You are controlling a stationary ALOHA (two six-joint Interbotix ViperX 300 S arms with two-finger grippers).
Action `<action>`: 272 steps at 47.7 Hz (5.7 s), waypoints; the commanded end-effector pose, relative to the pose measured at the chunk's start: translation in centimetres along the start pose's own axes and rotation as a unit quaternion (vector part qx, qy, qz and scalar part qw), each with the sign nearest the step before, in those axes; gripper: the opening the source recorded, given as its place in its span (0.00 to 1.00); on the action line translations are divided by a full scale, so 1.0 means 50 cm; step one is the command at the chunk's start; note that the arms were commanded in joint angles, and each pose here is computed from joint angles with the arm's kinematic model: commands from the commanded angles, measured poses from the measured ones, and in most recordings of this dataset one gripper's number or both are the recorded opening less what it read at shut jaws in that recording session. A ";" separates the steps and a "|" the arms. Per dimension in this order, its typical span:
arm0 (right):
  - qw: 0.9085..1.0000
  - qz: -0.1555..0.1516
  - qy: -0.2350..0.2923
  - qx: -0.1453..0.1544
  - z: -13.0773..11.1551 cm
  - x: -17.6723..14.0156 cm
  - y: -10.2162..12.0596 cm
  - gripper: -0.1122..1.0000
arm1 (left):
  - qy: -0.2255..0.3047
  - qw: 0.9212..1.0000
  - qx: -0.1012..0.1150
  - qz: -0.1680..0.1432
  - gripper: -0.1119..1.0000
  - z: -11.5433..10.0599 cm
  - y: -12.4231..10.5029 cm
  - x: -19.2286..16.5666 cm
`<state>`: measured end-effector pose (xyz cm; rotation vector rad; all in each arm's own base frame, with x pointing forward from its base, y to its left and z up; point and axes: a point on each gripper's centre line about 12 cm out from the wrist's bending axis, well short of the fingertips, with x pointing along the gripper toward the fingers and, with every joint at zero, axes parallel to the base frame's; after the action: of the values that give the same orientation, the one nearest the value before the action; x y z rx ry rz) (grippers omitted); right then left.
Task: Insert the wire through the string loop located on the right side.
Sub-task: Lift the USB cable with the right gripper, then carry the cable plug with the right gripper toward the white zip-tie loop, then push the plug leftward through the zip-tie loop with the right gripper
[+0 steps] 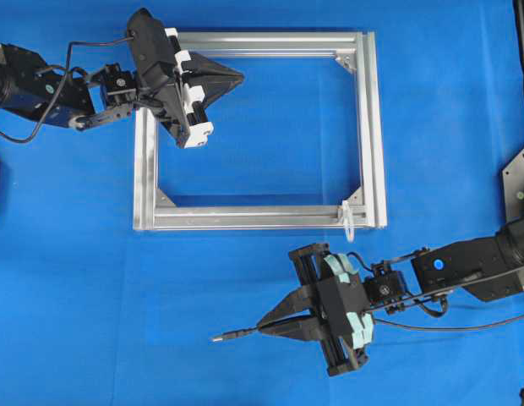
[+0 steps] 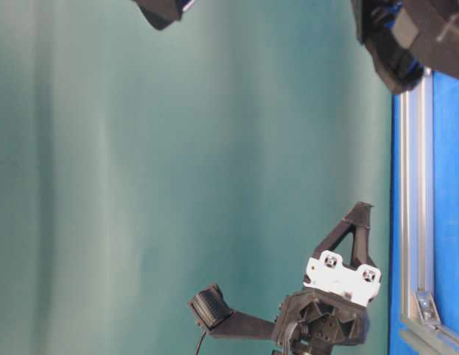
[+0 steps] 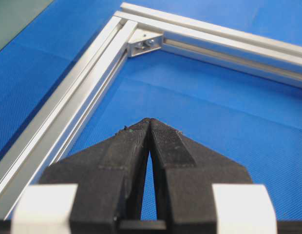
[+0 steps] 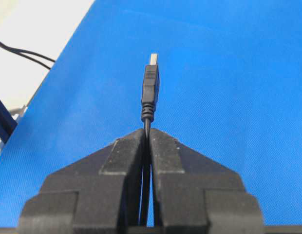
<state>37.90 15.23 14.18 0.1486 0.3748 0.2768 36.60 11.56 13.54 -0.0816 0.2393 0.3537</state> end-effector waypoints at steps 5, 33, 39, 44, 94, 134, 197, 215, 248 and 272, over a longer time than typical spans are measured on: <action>1.000 0.007 -0.024 0.001 0.037 -0.006 0.010 0.07 | -0.025 1.000 -0.001 -0.001 0.10 0.033 0.000 -0.002; 1.000 0.006 -0.022 0.001 0.034 -0.010 0.009 0.07 | -0.024 1.000 -0.001 0.000 0.10 0.032 0.001 -0.003; 1.000 0.004 -0.015 0.004 0.023 -0.024 0.005 0.07 | -0.025 1.000 -0.001 -0.001 0.10 0.035 0.000 -0.003; 1.000 0.005 -0.008 0.003 0.009 -0.043 0.006 0.07 | -0.025 1.000 -0.001 -0.001 0.10 0.035 0.000 -0.003; 0.999 0.008 0.038 0.020 -0.144 -0.393 -0.050 0.07 | -0.025 1.000 0.001 -0.001 0.10 0.033 0.000 -0.003; 0.995 -0.087 0.024 0.049 -0.145 -0.403 -0.133 0.07 | -0.025 1.000 0.001 -0.002 0.10 0.033 0.000 -0.004; 0.993 -0.104 0.018 0.050 -0.142 -0.405 -0.146 0.07 | -0.026 1.000 0.002 -0.002 0.10 0.034 0.000 -0.004; 0.993 -0.104 0.018 0.050 -0.142 -0.405 -0.147 0.07 | -0.028 1.000 0.002 -0.002 0.10 0.035 0.000 -0.004; 0.993 -0.105 0.006 0.050 -0.127 -0.387 -0.147 0.07 | -0.028 1.000 0.002 -0.002 0.10 0.037 0.000 -0.002; 0.992 -0.117 0.009 0.042 -0.111 -0.300 -0.158 0.07 | -0.027 1.000 0.002 -0.002 0.10 0.034 0.000 -0.004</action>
<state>23.11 3.68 11.94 0.1763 0.4557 0.0320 36.61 11.54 13.56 -0.0778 0.2383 0.3513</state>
